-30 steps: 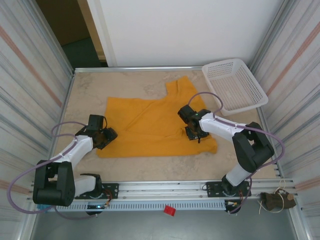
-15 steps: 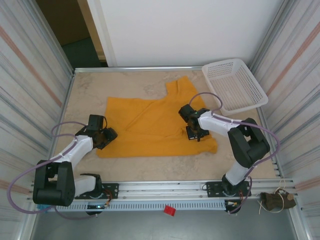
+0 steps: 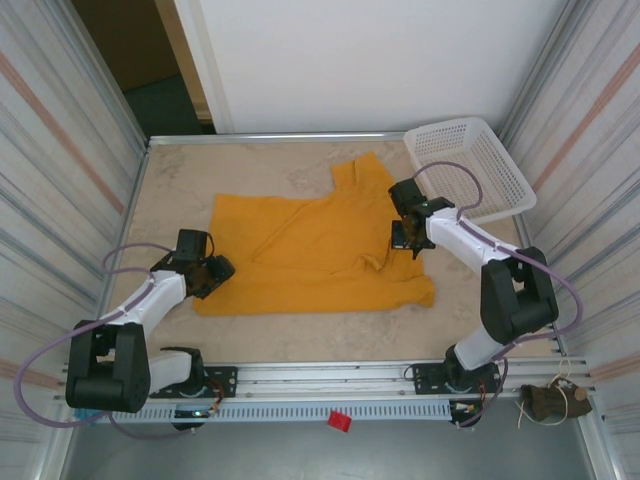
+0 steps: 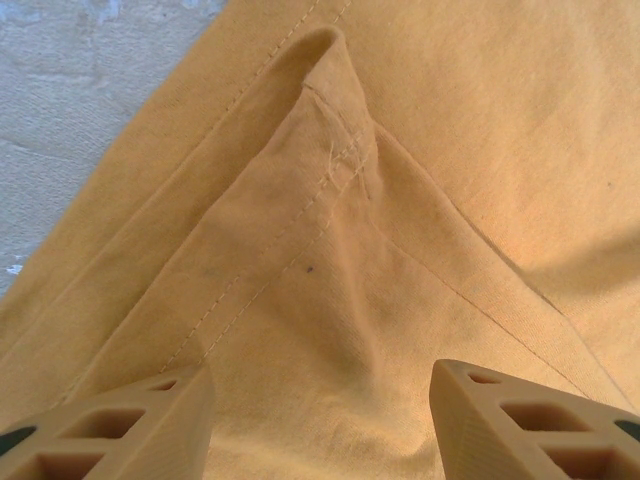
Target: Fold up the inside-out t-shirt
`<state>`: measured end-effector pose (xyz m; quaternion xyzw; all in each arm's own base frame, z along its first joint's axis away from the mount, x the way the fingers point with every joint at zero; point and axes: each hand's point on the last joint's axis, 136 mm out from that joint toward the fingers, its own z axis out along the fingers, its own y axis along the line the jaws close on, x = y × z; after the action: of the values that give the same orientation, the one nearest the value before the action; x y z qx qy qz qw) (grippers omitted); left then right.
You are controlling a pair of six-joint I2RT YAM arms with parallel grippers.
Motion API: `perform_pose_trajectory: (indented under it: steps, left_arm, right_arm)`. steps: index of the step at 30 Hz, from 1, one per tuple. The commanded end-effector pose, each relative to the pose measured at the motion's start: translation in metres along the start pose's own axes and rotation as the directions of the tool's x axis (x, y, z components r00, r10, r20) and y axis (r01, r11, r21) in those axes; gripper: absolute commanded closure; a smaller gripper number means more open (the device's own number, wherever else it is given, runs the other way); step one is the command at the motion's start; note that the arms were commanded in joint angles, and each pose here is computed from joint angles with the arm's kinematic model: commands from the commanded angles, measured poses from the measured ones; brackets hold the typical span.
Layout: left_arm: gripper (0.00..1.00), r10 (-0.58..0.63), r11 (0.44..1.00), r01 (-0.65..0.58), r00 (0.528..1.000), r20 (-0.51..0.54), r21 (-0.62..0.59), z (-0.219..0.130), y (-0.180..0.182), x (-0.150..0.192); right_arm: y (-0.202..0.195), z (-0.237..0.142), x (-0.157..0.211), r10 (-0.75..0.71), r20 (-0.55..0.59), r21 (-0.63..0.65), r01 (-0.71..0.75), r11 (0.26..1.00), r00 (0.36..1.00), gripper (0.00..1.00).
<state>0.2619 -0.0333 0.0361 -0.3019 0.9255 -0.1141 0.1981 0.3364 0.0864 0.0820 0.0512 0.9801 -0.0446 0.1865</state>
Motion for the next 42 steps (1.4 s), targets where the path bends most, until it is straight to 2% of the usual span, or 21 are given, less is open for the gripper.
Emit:
perform_pose_trajectory:
  steps: [1,2,3,7,10,14,16,23,32,35,38,42]
  left_arm:
    - [0.41,0.003,1.000,-0.003,1.000,0.028,-0.003,-0.004,-0.001,-0.007]
    - [0.41,0.003,1.000,-0.003,1.000,0.027,-0.001,-0.004,-0.002,-0.007]
    - [0.41,0.005,1.000,-0.005,1.000,0.026,0.000,-0.004,-0.002,-0.007]
    - [0.41,0.000,1.000,0.000,1.000,0.028,0.006,-0.005,-0.003,-0.007]
    - [0.41,-0.005,1.000,0.004,1.000,0.030,0.016,-0.006,-0.005,-0.007]
    - [0.41,-0.007,1.000,0.006,0.999,0.038,0.030,-0.009,-0.008,-0.010]
    - [0.41,-0.007,0.999,0.005,0.999,0.039,0.032,-0.010,-0.010,-0.011]
    - [0.41,-0.007,0.999,0.005,0.999,0.044,0.037,-0.012,-0.013,-0.014]
    - [0.41,-0.015,0.999,0.014,0.999,0.041,0.035,-0.011,-0.010,-0.011]
    - [0.41,-0.018,0.999,0.016,0.999,0.042,0.038,-0.012,-0.009,-0.010]
    - [0.41,-0.019,0.999,0.018,0.999,0.046,0.042,-0.014,-0.010,-0.011]
    - [0.41,-0.018,0.999,0.016,0.998,0.053,0.050,-0.018,-0.011,-0.012]
  right_arm:
    - [-0.008,0.013,-0.017,0.052,-0.001,0.019,-0.052,0.998,0.999,0.79]
    - [-0.017,0.015,-0.018,0.077,-0.006,0.056,-0.077,0.996,0.997,0.63]
    - [-0.022,0.015,-0.019,0.096,-0.005,0.069,-0.095,0.993,0.995,0.60]
    - [-0.012,-0.008,-0.015,0.122,0.021,-0.012,-0.122,0.992,0.992,0.60]
    - [0.010,-0.028,0.003,0.104,0.020,-0.100,-0.102,0.990,0.994,0.60]
    - [0.031,-0.044,0.029,0.044,0.018,-0.131,-0.042,0.991,0.999,0.50]
    - [0.040,-0.043,0.040,0.027,0.006,-0.137,-0.025,0.990,1.000,0.47]
    - [0.061,-0.022,0.066,-0.062,-0.054,-0.105,0.056,0.993,0.997,0.46]
    - [0.080,0.005,0.067,-0.124,-0.088,-0.083,0.117,0.990,0.988,0.59]
    - [0.082,0.011,0.066,-0.135,-0.094,-0.071,0.129,0.989,0.986,0.71]
    - [0.082,0.010,0.060,-0.144,-0.085,-0.061,0.139,0.988,0.986,1.00]
    - [0.088,-0.009,0.044,-0.153,-0.038,-0.095,0.149,0.984,0.988,1.00]
